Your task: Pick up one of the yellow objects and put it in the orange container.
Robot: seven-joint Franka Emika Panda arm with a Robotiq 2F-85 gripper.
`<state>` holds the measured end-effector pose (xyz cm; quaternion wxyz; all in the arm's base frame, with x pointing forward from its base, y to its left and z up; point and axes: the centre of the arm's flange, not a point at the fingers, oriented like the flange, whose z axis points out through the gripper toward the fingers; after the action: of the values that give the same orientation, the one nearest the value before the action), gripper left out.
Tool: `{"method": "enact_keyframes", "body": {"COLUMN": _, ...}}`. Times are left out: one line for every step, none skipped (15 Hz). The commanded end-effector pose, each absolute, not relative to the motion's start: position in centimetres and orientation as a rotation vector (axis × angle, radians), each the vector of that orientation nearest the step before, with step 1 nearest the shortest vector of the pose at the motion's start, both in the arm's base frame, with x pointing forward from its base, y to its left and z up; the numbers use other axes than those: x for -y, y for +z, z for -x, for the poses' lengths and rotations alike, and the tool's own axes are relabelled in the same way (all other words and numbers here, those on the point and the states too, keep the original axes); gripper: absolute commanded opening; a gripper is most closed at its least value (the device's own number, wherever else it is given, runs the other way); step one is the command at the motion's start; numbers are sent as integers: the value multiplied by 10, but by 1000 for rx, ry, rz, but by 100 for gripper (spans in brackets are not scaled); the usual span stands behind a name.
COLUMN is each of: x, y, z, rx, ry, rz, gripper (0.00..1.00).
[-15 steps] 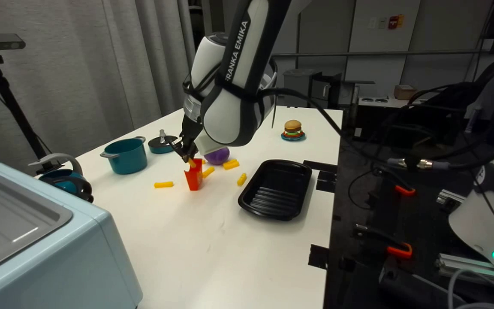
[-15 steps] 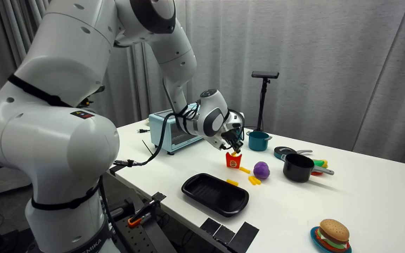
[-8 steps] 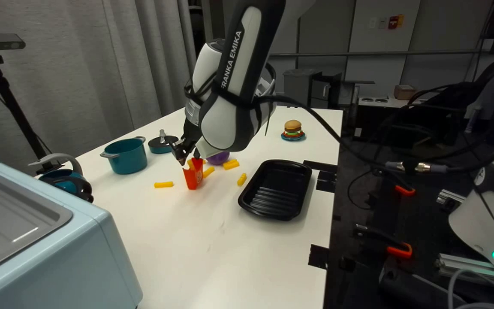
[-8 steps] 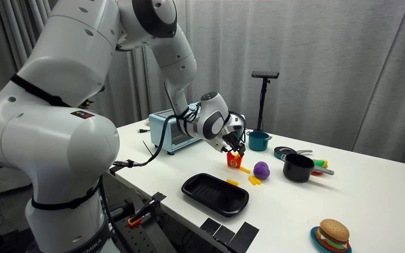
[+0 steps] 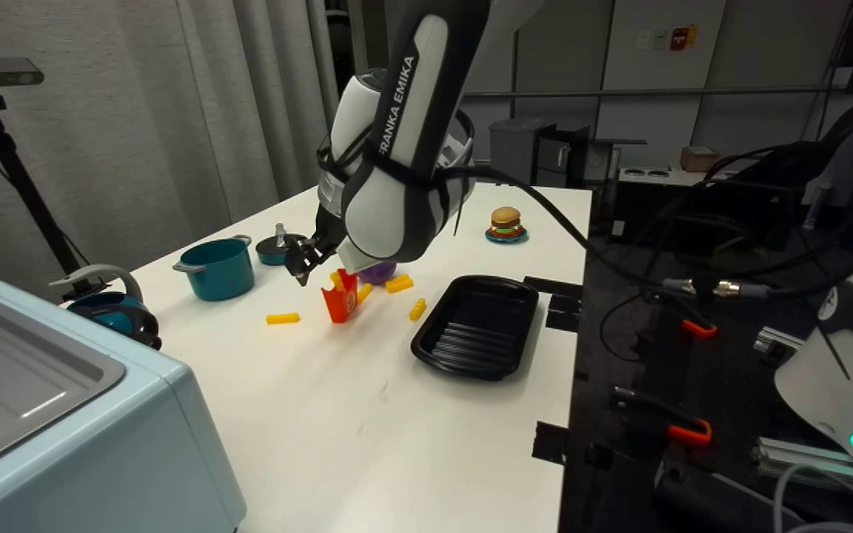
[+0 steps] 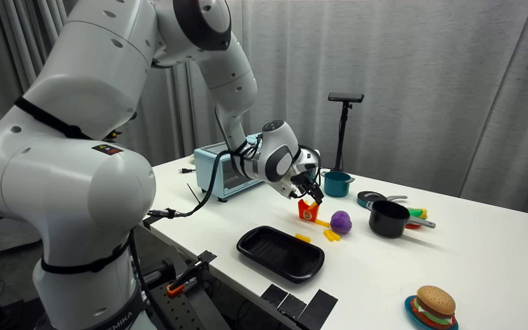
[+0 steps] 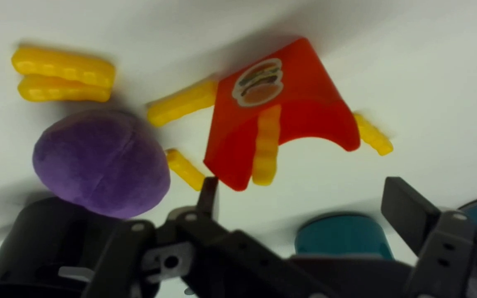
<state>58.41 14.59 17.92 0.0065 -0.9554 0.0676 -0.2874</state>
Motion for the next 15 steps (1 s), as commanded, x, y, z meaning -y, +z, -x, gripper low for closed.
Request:
{"method": "enact_keyframes", "body": {"x": -146, "y": 191, "z": -584, "rx": -203, "ry": -935, "rz": 2968, "gripper": 100}}
{"method": "enact_keyframes", "body": {"x": -146, "y": 195, "z": -584, "rx": -205, "ry": -932, "rz": 2964, "gripper": 100}}
{"method": "enact_keyframes", "body": {"x": -146, "y": 198, "z": -583, "rx": -208, "ry": -932, "rz": 2959, "gripper": 100}}
{"method": "enact_keyframes", "body": {"x": -146, "y": 203, "z": -583, "rx": -210, "ry": -930, "rz": 2953, "gripper": 100}}
{"method": "enact_keyframes", "body": {"x": -146, "y": 207, "z": -583, "rx": -213, "ry": -938, "rz": 2948, "gripper": 100}}
{"method": "enact_keyframes", "body": {"x": -146, "y": 213, "z": -582, "rx": -214, "ry": -945, "rz": 2939, "gripper": 100}}
{"method": "enact_keyframes", "body": {"x": -146, "y": 217, "z": -582, "rx": -214, "ry": -954, "rz": 2932, "gripper": 100}}
{"method": "enact_keyframes", "body": {"x": -146, "y": 222, "z": -581, "rx": -216, "ry": -963, "rz": 2925, "gripper": 100}}
{"method": "enact_keyframes", "body": {"x": -146, "y": 226, "z": -581, "rx": -219, "ry": -973, "rz": 2917, "gripper": 100}}
{"method": "enact_keyframes", "body": {"x": -145, "y": 230, "z": -579, "rx": -221, "ry": -976, "rz": 2910, "gripper": 100}}
{"method": "enact_keyframes", "body": {"x": -145, "y": 234, "z": -578, "rx": -222, "ry": -981, "rz": 2905, "gripper": 100}}
{"method": "enact_keyframes", "body": {"x": -144, "y": 237, "z": -577, "rx": -222, "ry": -983, "rz": 2902, "gripper": 100}}
{"method": "enact_keyframes", "body": {"x": -143, "y": 239, "z": -576, "rx": -223, "ry": -985, "rz": 2900, "gripper": 100}}
{"method": "enact_keyframes", "body": {"x": -142, "y": 241, "z": -573, "rx": -223, "ry": -984, "rz": 2898, "gripper": 100}}
{"method": "enact_keyframes", "body": {"x": -141, "y": 243, "z": -571, "rx": -223, "ry": -983, "rz": 2898, "gripper": 100}}
